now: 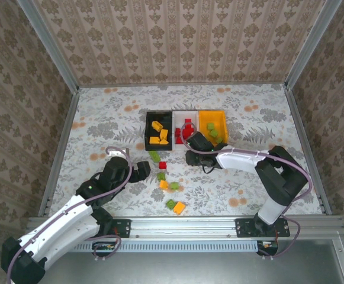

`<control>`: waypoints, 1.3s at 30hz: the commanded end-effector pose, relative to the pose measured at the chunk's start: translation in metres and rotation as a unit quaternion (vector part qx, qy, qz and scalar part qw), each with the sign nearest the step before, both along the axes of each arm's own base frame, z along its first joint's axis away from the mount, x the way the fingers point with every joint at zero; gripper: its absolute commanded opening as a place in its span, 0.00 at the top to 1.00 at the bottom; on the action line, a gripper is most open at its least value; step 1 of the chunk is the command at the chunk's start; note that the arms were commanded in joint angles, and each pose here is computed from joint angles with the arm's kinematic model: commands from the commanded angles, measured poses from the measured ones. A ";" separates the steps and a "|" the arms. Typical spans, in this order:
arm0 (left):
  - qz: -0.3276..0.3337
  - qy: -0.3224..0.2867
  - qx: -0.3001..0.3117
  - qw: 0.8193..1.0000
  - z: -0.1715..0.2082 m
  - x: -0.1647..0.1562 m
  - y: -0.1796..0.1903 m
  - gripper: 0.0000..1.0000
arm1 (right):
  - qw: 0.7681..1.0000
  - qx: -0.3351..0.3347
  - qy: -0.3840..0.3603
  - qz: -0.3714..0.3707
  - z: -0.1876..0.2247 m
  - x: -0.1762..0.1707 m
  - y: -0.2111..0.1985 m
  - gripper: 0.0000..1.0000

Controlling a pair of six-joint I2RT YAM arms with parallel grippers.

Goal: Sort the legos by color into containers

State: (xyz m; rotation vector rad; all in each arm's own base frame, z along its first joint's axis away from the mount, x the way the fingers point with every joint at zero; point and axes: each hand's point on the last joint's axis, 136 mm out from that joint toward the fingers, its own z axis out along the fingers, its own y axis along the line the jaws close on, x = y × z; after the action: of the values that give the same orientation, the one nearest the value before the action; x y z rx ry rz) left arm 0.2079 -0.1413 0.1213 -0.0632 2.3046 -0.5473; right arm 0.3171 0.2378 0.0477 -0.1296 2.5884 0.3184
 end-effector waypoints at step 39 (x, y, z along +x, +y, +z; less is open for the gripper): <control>-0.145 0.088 0.169 0.971 -0.059 0.045 -0.106 0.31 | 0.987 0.058 -0.128 -0.071 0.107 0.064 -0.025 0.21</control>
State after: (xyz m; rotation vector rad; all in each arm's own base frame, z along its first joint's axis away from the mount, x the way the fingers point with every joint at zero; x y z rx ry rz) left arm 0.2372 -0.2377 0.0542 0.3873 2.6251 -0.3254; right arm 0.3839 0.2185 0.1390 0.0215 2.3593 0.3591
